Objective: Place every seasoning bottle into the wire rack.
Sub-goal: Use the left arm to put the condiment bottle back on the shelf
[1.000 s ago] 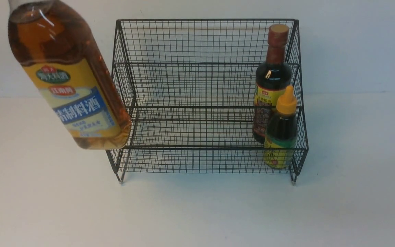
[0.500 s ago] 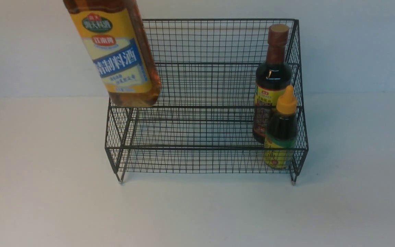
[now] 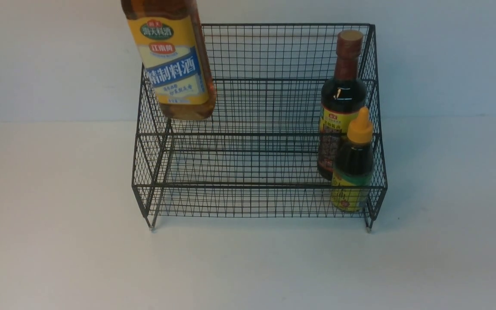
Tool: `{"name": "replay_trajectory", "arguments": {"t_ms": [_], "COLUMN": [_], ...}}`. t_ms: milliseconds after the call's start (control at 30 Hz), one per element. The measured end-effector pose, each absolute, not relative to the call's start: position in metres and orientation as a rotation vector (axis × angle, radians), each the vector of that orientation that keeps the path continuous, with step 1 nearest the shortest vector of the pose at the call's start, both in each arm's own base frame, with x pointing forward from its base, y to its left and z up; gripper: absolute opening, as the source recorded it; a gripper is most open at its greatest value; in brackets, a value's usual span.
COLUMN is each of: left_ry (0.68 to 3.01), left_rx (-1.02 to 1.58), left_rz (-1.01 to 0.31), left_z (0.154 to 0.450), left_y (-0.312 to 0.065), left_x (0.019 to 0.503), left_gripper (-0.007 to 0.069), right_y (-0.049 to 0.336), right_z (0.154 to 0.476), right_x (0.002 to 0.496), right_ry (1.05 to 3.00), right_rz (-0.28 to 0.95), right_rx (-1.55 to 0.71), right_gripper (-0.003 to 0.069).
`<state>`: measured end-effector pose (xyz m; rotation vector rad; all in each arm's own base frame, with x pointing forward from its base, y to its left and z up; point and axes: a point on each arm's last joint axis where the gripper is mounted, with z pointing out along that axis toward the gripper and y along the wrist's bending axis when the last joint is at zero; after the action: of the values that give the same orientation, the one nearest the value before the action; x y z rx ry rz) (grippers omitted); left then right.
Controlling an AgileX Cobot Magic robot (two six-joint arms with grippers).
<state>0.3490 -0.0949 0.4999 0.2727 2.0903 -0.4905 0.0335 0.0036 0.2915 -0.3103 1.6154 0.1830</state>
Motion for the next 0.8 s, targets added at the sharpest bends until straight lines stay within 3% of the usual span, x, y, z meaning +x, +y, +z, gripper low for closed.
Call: {"name": "replay_trajectory", "arguments": {"t_ms": [400, 800], "left_ry": [2.137, 2.289], "left_rx": [0.322, 0.354], "left_rz": [-0.375, -0.353], "left_z": [0.475, 0.442], "left_y": [-0.094, -0.097], "left_x": [0.376, 0.392], "left_gripper": [0.0323, 0.0323], "right_y": [0.004, 0.003], "right_z": [0.291, 0.290], "right_x": [0.034, 0.034], "right_ry": [1.616, 1.625], "right_rz": [0.181, 0.179], "right_rx": [-0.311, -0.312], "right_gripper": [-0.0015, -0.0015]}}
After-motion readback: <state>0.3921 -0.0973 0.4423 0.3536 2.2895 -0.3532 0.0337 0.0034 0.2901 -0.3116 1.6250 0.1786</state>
